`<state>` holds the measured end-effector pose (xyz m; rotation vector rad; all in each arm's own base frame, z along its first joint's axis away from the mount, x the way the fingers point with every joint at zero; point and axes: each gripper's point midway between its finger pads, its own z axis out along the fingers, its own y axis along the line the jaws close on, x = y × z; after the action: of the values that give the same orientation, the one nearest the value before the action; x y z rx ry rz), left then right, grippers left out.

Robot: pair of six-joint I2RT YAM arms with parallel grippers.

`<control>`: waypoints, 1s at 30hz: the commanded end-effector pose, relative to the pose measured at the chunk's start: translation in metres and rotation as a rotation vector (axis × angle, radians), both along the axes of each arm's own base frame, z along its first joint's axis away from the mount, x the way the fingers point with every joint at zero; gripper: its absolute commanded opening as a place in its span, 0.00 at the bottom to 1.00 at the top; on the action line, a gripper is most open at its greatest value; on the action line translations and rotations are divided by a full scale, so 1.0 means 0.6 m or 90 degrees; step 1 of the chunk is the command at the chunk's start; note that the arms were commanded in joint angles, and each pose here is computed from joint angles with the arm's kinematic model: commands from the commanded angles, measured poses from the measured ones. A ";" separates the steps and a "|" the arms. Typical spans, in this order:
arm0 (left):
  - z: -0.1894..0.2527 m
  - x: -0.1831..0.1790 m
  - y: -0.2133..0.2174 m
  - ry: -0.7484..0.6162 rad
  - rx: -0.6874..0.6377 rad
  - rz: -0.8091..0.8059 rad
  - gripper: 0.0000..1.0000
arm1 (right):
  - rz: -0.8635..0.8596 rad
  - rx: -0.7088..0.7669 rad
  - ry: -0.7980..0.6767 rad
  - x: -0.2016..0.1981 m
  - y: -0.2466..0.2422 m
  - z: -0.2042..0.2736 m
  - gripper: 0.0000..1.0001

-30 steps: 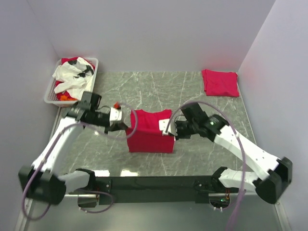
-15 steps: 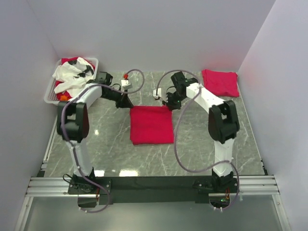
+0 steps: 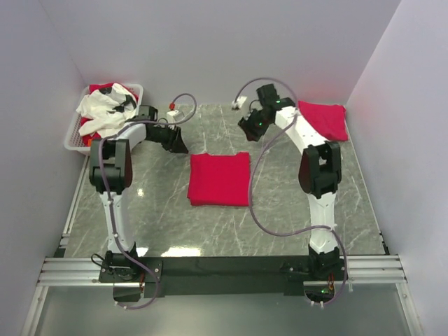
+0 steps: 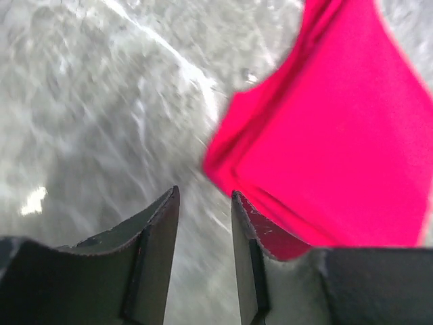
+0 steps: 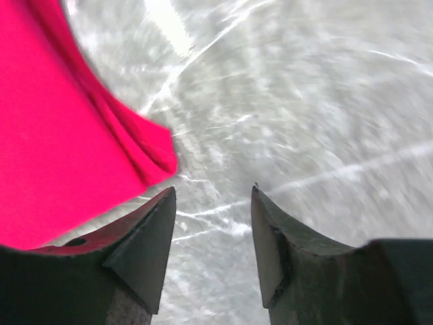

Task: Fold and stack the t-shirts
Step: Fold the tshirt

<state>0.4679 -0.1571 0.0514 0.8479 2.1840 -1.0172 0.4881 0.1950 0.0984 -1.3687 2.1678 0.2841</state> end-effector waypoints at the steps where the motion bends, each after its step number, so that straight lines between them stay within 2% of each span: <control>1: 0.121 -0.002 0.000 -0.080 -0.035 0.044 0.42 | -0.117 0.123 0.051 -0.023 0.010 0.089 0.54; 2: 0.114 -0.023 -0.003 -0.061 -0.051 0.047 0.42 | -0.102 0.170 0.073 -0.047 0.028 0.113 0.51; 3: 0.148 -0.037 -0.007 -0.081 -0.065 0.046 0.42 | -0.110 0.186 0.123 -0.075 0.036 0.091 0.50; 5: 0.147 -0.079 -0.022 -0.047 -0.104 0.049 0.42 | -0.109 0.251 0.206 -0.121 0.067 0.096 0.45; 6: 0.166 -0.096 -0.028 -0.051 -0.114 0.048 0.42 | -0.116 0.261 0.247 -0.143 0.074 0.074 0.43; 10: 0.143 -0.170 -0.075 0.067 -0.153 0.061 0.40 | -0.152 0.317 0.375 -0.203 0.113 0.029 0.38; 11: 0.118 -0.198 -0.088 0.109 -0.152 0.061 0.40 | -0.149 0.317 0.394 -0.217 0.125 0.016 0.37; 12: 0.112 -0.203 -0.095 0.116 -0.160 0.065 0.39 | -0.153 0.314 0.410 -0.228 0.129 -0.006 0.36; 15: 0.070 -0.245 -0.111 0.214 -0.156 0.083 0.37 | -0.171 0.293 0.468 -0.265 0.139 -0.059 0.34; 18: 0.024 -0.274 -0.109 0.284 -0.119 0.105 0.35 | -0.185 0.259 0.504 -0.299 0.140 -0.104 0.34; 21: -0.017 -0.322 -0.095 0.383 -0.077 0.122 0.32 | -0.172 0.227 0.525 -0.337 0.140 -0.126 0.34; 22: -0.022 -0.353 -0.088 0.440 -0.070 0.124 0.31 | -0.161 0.225 0.524 -0.347 0.144 -0.122 0.34; 23: -0.018 -0.371 -0.086 0.475 -0.075 0.119 0.30 | -0.154 0.216 0.539 -0.370 0.144 -0.126 0.34; 26: 0.039 -0.408 -0.084 0.490 -0.095 0.071 0.29 | -0.095 0.196 0.561 -0.443 0.157 -0.110 0.34; 28: 0.083 -0.410 -0.089 0.453 -0.118 0.023 0.30 | -0.043 0.206 0.556 -0.480 0.168 -0.077 0.37; 29: 0.116 -0.428 -0.091 0.470 -0.144 -0.004 0.31 | -0.031 0.210 0.573 -0.497 0.165 -0.062 0.38; 30: 0.133 -0.431 -0.091 0.428 -0.155 -0.042 0.33 | -0.007 0.220 0.562 -0.497 0.162 -0.045 0.40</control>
<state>0.2255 -0.2055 0.0681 0.2948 2.6777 -1.5874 0.2104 0.2899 0.0353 -0.9998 2.7202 1.3242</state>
